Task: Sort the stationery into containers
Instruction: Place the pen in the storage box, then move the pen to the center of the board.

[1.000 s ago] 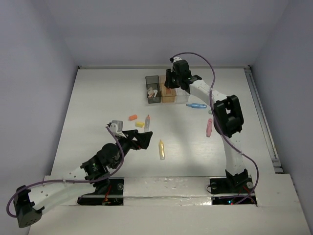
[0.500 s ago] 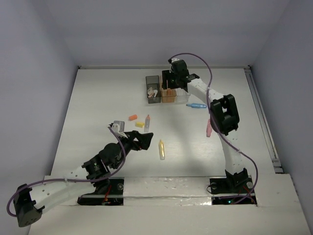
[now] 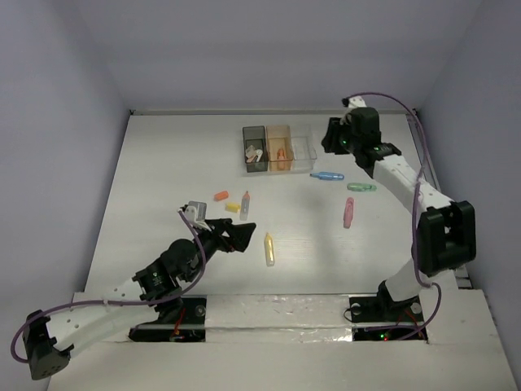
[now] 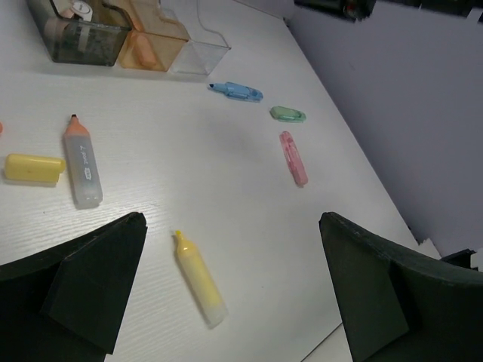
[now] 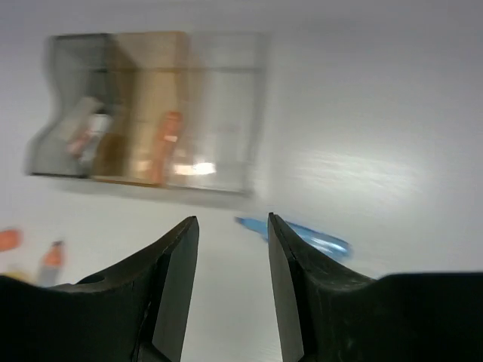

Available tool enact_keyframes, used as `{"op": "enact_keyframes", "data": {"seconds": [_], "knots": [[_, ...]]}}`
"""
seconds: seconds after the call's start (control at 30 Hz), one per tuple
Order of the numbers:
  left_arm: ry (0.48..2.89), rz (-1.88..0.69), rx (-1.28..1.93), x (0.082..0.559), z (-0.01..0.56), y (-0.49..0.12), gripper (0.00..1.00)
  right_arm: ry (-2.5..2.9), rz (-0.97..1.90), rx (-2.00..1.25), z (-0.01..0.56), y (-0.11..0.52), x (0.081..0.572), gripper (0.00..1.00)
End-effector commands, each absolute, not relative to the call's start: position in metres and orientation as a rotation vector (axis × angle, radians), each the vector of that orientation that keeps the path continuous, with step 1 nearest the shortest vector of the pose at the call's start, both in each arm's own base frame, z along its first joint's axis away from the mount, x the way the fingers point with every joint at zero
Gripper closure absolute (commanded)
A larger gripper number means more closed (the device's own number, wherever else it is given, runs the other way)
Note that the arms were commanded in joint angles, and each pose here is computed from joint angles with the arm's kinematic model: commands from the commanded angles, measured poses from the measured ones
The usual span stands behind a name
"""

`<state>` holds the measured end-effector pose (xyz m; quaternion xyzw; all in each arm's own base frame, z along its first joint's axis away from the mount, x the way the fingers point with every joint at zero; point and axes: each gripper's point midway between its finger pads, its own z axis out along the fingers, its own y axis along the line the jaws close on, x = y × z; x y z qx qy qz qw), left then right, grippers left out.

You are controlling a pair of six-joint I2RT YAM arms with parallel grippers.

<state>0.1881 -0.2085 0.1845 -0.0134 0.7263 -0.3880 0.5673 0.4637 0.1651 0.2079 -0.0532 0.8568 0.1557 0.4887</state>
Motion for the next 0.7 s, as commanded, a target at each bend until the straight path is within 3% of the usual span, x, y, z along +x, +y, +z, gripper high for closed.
{"op": "enact_keyframes", "data": {"seconds": [0.0, 0.23, 0.53, 0.67], "knots": [[1.612, -0.966, -0.014, 0.185, 0.229, -0.209, 0.01, 2.181, 0.295, -0.054, 0.153, 0.122, 0.439, 0.52], [1.596, -0.996, 0.017, 0.178, 0.238, -0.207, 0.01, 2.351, 0.17, -0.13, 0.113, 0.1, 0.425, 0.32], [1.571, -1.034, -0.005, 0.171, 0.236, -0.198, 0.01, 2.466, 0.052, -0.24, 0.079, 0.087, 0.456, 0.3], [1.575, -1.031, 0.002, 0.171, 0.235, -0.199, 0.01, 2.441, 0.104, -0.031, 0.08, 0.076, 0.462, 0.32]]}}
